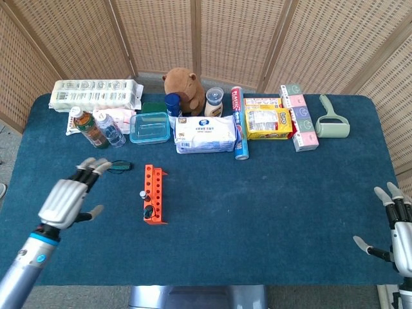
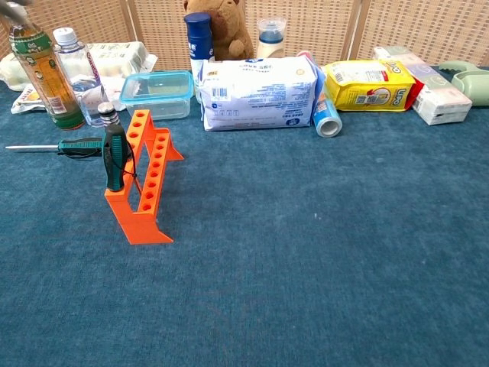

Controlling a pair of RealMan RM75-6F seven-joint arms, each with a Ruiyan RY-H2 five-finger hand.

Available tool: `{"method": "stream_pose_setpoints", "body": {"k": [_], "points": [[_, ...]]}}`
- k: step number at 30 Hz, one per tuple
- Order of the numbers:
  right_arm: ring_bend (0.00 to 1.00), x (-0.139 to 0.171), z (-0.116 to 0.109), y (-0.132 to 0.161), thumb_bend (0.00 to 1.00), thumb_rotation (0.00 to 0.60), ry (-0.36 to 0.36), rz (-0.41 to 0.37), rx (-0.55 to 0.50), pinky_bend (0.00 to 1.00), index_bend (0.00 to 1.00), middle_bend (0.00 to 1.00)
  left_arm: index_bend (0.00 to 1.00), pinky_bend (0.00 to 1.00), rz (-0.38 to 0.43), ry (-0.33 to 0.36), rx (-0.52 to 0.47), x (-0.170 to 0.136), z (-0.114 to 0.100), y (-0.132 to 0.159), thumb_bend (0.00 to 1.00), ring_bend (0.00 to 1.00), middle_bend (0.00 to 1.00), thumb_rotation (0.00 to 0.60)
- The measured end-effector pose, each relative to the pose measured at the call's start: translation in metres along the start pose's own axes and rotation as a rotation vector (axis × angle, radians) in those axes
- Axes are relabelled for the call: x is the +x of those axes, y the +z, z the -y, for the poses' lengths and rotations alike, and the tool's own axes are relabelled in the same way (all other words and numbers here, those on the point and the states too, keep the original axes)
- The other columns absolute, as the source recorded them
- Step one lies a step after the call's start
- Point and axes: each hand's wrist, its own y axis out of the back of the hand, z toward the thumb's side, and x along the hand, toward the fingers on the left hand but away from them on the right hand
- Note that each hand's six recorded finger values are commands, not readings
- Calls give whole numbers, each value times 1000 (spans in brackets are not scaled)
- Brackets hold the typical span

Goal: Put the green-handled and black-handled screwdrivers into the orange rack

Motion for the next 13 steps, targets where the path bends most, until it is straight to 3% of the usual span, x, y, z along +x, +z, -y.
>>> {"method": "stream_pose_setpoints", "body": {"k": [7, 13], "points": [[14, -1, 0, 1, 0, 600, -19, -2, 19, 5, 102, 0, 0, 103, -99, 116, 109, -53, 1, -65, 194, 0, 0, 600], [14, -1, 0, 0, 0, 600, -39, 7, 47, 6, 102, 0, 0, 89, -185, 133, 112, -98, 16, -89, 193, 0, 0, 600]]}}
